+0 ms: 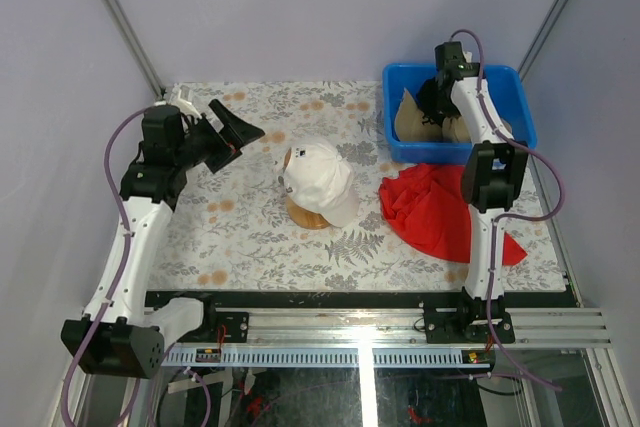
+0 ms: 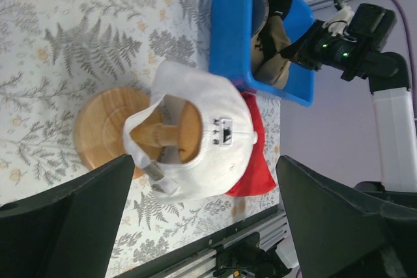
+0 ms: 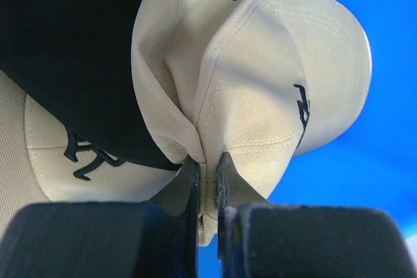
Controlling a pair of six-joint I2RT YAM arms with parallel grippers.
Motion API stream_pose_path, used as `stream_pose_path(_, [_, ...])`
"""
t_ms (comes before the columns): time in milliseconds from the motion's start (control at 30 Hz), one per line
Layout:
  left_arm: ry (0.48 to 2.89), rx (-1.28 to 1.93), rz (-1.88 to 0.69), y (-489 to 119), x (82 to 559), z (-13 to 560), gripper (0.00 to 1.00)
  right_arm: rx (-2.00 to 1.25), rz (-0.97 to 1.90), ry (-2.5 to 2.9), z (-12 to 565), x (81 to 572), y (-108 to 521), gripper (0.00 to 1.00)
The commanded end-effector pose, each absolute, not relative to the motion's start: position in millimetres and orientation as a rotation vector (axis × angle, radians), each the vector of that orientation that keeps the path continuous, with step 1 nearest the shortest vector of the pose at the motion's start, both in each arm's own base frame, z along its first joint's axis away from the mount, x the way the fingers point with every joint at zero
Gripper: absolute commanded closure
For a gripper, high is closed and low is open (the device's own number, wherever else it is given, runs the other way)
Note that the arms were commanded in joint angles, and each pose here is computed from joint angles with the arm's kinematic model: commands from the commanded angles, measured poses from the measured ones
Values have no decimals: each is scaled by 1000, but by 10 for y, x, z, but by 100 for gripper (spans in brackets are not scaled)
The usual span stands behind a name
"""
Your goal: Stack the hats
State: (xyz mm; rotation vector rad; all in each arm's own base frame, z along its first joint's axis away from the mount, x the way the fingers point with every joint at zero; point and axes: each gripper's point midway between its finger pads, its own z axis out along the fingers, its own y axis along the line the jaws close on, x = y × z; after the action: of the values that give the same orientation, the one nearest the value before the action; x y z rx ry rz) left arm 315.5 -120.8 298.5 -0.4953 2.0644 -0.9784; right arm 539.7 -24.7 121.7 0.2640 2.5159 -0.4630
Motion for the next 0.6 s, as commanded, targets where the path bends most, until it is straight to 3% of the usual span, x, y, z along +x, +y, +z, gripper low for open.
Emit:
stream_pose_path(0, [2017, -363, -1071, -1343, 3166, 3402, 18, 306, -516, 2396, 1906, 5237, -415, 100])
stream_pose_path(33, [2011, -336, -1099, -1401, 3164, 3489, 23, 309, -496, 2374, 2049, 5190, -398, 100])
stream_pose_path(100, [2002, -278, -1125, -1547, 3156, 3652, 22, 312, -433, 2328, 2346, 5081, -349, 100])
stream_pose_path(300, [1947, -85, -1165, -2212, 3042, 4131, 7, 313, -208, 2236, 3035, 4653, -117, 100])
stream_pose_path(567, [1886, 27, -1220, -2973, 2935, 4354, 1, 318, 288, 2071, 3864, 4074, 473, 100])
